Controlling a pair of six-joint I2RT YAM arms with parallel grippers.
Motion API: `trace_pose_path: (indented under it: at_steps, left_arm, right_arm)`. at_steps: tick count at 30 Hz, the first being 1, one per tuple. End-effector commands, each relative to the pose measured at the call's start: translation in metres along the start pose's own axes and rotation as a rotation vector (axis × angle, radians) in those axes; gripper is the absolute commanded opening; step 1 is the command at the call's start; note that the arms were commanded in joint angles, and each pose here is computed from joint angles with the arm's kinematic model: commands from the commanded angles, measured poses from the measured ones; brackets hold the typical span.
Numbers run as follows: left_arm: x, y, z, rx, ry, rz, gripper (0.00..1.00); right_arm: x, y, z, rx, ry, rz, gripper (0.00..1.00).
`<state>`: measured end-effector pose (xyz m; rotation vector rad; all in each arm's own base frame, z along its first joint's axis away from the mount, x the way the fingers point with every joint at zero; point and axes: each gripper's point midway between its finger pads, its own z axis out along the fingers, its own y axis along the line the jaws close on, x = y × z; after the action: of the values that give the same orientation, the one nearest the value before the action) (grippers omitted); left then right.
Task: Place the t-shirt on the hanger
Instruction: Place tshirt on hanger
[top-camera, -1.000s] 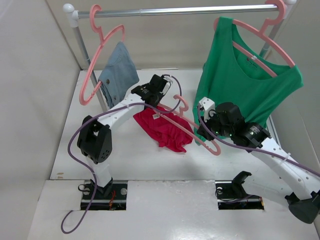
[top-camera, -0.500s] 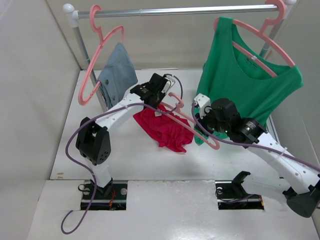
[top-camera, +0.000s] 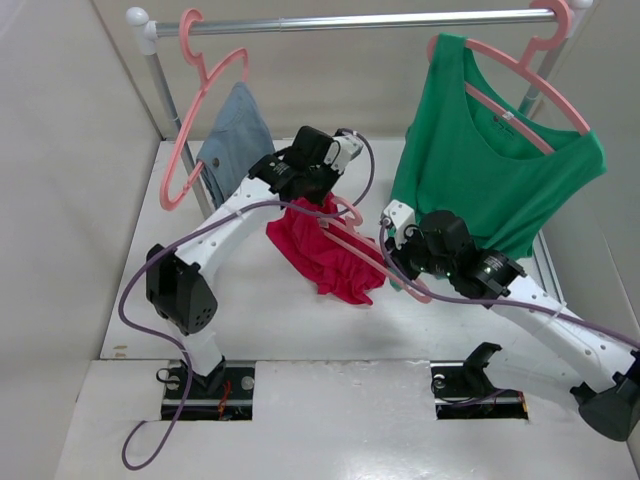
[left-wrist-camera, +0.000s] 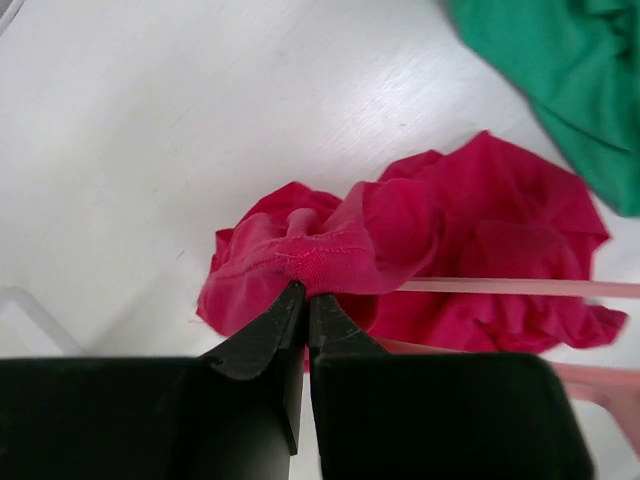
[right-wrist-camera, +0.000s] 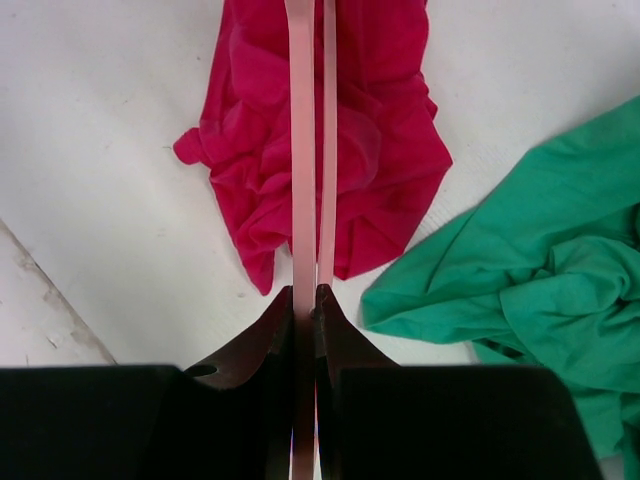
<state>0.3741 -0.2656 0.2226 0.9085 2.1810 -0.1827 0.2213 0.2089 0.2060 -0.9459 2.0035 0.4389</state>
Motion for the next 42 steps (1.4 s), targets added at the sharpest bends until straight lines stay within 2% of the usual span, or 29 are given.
trace_pose_path:
  at_steps: [1,6,10,14,15,18,20,21,22,23,26,30,34,35,38,39,40,42]
  left_arm:
    - [-0.040,-0.022,-0.053,0.135,-0.153,0.047,0.00]
    - [-0.034,-0.038,-0.068,0.194,-0.138,0.075,0.00]
    - [-0.039,-0.039,-0.087,0.194,-0.169,0.100,0.00]
    - [-0.046,-0.061,-0.106,0.220,-0.204,0.180,0.00]
    - [-0.047,-0.077,-0.109,0.249,-0.209,0.206,0.00]
    - [-0.048,-0.094,-0.124,0.293,-0.248,0.232,0.00]
    - [-0.039,-0.100,-0.122,0.326,-0.229,0.235,0.00]
    - [-0.037,-0.099,-0.125,0.324,-0.235,0.249,0.03]
    - [-0.034,-0.098,-0.126,0.321,-0.236,0.277,0.19]
    - [-0.032,-0.092,-0.126,0.309,-0.236,0.280,0.31]
    - [-0.027,-0.060,-0.131,0.239,-0.265,0.259,0.58]
    - [-0.042,-0.024,-0.141,0.091,-0.363,0.296,0.72]
    - [-0.047,-0.023,-0.142,0.069,-0.438,0.379,0.77]
    - [-0.056,-0.022,-0.149,0.055,-0.495,0.426,0.78]
    - [-0.047,-0.028,-0.150,0.060,-0.542,0.528,0.82]
    - [-0.046,-0.028,-0.151,0.050,-0.565,0.591,0.91]
    - [-0.044,-0.032,-0.151,0.053,-0.592,0.630,0.95]
    - [-0.032,-0.036,-0.143,0.050,-0.614,0.720,0.99]
  right_arm:
    - [-0.029,0.006,-0.001,-0.027,-0.149,-0.013,0.00]
    - [-0.032,-0.013,-0.015,0.106,-0.204,0.110,0.00]
    - [-0.026,-0.023,-0.019,0.174,-0.230,0.225,0.00]
    - [-0.032,-0.025,-0.012,0.184,-0.269,0.246,0.00]
    - [-0.033,-0.026,-0.010,0.184,-0.271,0.246,0.00]
    - [-0.039,-0.028,-0.008,0.192,-0.292,0.247,0.00]
    - [-0.045,-0.029,-0.012,0.194,-0.316,0.236,0.00]
    - [-0.045,-0.029,-0.015,0.193,-0.334,0.236,0.00]
    - [-0.043,-0.028,-0.017,0.193,-0.337,0.236,0.00]
    - [-0.042,-0.028,-0.020,0.195,-0.344,0.226,0.00]
    - [-0.036,-0.026,-0.029,0.190,-0.384,0.192,0.00]
    - [-0.026,-0.020,-0.031,0.163,-0.388,0.161,0.00]
    - [-0.031,-0.011,-0.029,0.105,-0.399,0.127,0.00]
    - [-0.030,-0.006,-0.025,0.080,-0.389,0.113,0.00]
    - [-0.027,-0.003,-0.020,0.058,-0.369,0.101,0.00]
    - [-0.027,-0.003,-0.020,0.058,-0.369,0.101,0.00]
    - [-0.027,-0.001,-0.020,0.049,-0.369,0.090,0.00]
    - [-0.029,0.000,-0.020,0.040,-0.379,0.088,0.00]
